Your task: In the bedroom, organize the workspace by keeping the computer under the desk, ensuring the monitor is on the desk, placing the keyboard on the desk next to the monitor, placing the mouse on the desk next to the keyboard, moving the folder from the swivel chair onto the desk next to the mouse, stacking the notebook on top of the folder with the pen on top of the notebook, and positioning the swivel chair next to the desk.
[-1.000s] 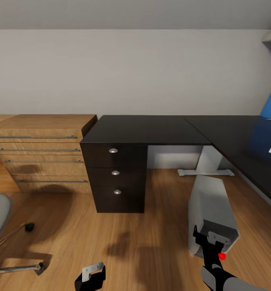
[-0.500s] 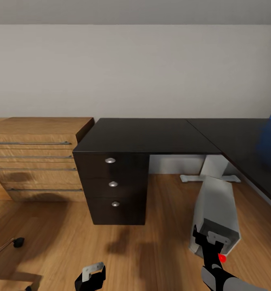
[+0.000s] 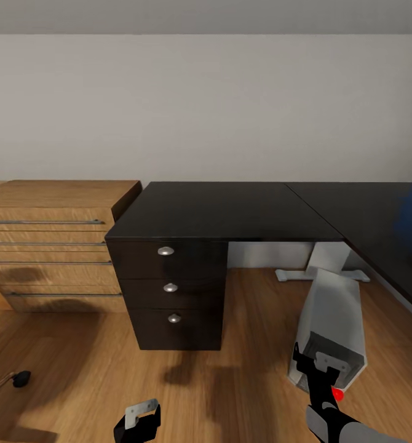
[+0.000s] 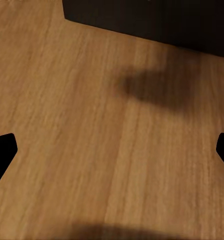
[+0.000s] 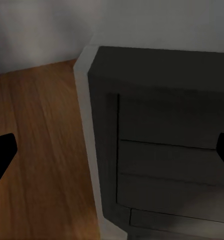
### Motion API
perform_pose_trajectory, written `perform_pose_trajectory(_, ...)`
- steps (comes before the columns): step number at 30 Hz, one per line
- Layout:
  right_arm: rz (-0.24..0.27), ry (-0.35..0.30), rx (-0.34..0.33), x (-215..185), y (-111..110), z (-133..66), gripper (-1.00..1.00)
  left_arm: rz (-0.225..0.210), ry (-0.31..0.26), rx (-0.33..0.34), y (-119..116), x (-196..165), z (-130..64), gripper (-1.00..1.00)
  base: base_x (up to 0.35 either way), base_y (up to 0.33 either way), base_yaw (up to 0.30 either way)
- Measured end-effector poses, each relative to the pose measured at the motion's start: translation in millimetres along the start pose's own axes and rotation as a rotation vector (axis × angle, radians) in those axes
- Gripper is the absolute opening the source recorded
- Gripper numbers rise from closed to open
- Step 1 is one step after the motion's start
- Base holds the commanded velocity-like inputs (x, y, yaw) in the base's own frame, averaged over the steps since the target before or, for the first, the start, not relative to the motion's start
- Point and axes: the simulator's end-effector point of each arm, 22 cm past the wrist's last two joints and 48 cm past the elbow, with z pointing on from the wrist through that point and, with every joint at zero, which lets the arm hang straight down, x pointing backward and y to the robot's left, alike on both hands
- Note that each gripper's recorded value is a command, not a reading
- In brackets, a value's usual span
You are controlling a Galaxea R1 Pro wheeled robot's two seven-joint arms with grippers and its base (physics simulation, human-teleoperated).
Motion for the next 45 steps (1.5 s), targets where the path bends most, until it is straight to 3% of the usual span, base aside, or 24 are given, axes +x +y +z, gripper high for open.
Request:
perform_pose_trajectory(16, -0.008, -0.004, -0.009, -1.0, 2.6, 0.1, 1.0, 0.001, 0.0, 0.001, 0.0, 0.0, 0.1, 1.0, -0.133, -0.107, 0.0)
perform_pose_trajectory(45, 0.002, -0.017, -0.012, -8.5, 6.5, -0.7, 1.0, -0.001, -0.013, 0.003, -1.1, -6.5, -0.9, 1.0, -0.009, -0.009, -0.066)
